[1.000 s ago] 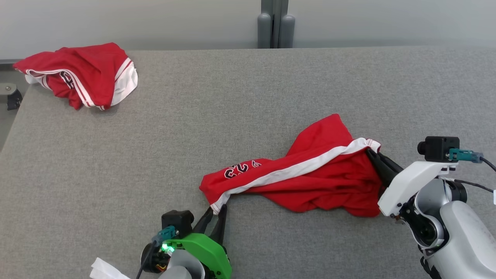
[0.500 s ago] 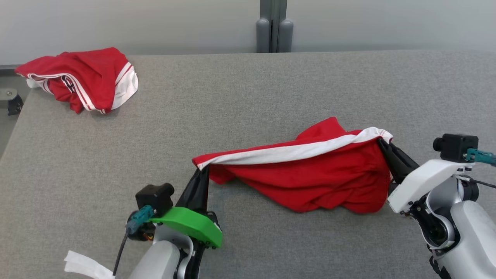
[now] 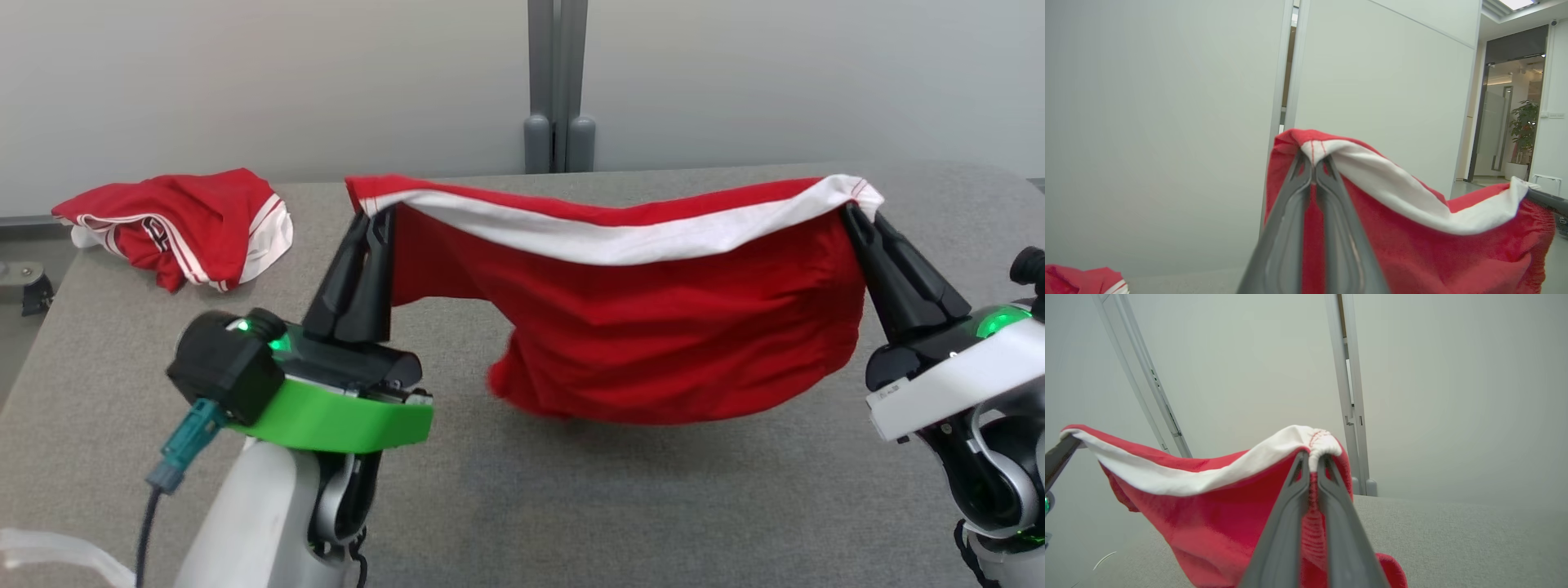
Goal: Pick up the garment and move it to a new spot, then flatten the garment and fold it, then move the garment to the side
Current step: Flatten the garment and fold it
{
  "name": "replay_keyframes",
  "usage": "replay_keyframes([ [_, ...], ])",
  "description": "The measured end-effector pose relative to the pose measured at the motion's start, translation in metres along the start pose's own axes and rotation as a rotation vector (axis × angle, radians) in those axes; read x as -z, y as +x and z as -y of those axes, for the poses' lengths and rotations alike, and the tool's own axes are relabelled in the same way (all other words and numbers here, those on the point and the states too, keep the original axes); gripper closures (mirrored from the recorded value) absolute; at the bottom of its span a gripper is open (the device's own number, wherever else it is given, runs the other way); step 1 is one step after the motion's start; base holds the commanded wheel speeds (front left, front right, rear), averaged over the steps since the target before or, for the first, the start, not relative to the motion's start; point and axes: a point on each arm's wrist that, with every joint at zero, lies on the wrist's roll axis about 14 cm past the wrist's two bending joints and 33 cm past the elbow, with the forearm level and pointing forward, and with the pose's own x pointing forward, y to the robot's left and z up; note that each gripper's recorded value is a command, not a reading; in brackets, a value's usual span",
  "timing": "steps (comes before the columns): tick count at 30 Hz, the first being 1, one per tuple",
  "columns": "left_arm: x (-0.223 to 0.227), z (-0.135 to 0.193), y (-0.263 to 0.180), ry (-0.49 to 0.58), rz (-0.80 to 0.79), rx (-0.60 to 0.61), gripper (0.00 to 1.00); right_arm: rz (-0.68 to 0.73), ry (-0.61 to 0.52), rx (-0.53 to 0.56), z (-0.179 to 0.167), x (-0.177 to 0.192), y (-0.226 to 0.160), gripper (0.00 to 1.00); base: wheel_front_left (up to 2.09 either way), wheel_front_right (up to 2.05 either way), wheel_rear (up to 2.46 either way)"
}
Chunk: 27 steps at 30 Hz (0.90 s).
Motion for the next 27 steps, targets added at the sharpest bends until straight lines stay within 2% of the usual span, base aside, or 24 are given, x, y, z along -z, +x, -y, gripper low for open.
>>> replay_keyframes([
  [5, -0.065, 0.024, 0.022, 0.06, 0.169, 0.113, 1.0, 0.132, -0.068, -0.016, -0.015, -0.054, -0.017, 1.0, 0.0, 0.0, 0.0],
  [7, -0.079, 0.031, 0.027, 0.079, 0.19, 0.143, 1.0, 0.151, -0.08, -0.015, -0.018, -0.065, -0.021, 1.0, 0.0, 0.0, 0.0],
  [11, -0.083, 0.031, 0.039, 0.124, 0.164, 0.176, 1.0, 0.097, -0.069, 0.01, -0.013, -0.056, -0.021, 1.0, 0.0, 0.0, 0.0],
  [14, -0.063, 0.02, 0.05, 0.145, 0.083, 0.172, 1.0, 0.004, -0.017, 0.036, -0.003, -0.026, -0.012, 1.0, 0.0, 0.0, 0.0],
  [16, -0.047, 0.01, 0.061, 0.148, 0.039, 0.161, 1.0, -0.029, 0.0, 0.049, 0.005, -0.011, 0.002, 1.0, 0.0, 0.0, 0.0],
  [21, -0.011, -0.02, 0.102, 0.185, -0.04, 0.145, 1.0, -0.054, 0.018, 0.034, 0.016, 0.018, 0.063, 1.0, 0.0, 0.0, 0.0],
  [26, -0.007, -0.044, 0.158, 0.263, -0.011, 0.14, 1.0, 0.004, -0.053, 0.032, 0.031, 0.018, 0.133, 1.0, 0.0, 0.0, 0.0],
  [27, -0.001, -0.059, 0.188, 0.287, 0.007, 0.126, 1.0, 0.043, -0.096, 0.044, 0.044, 0.019, 0.17, 1.0, 0.0, 0.0, 0.0],
])
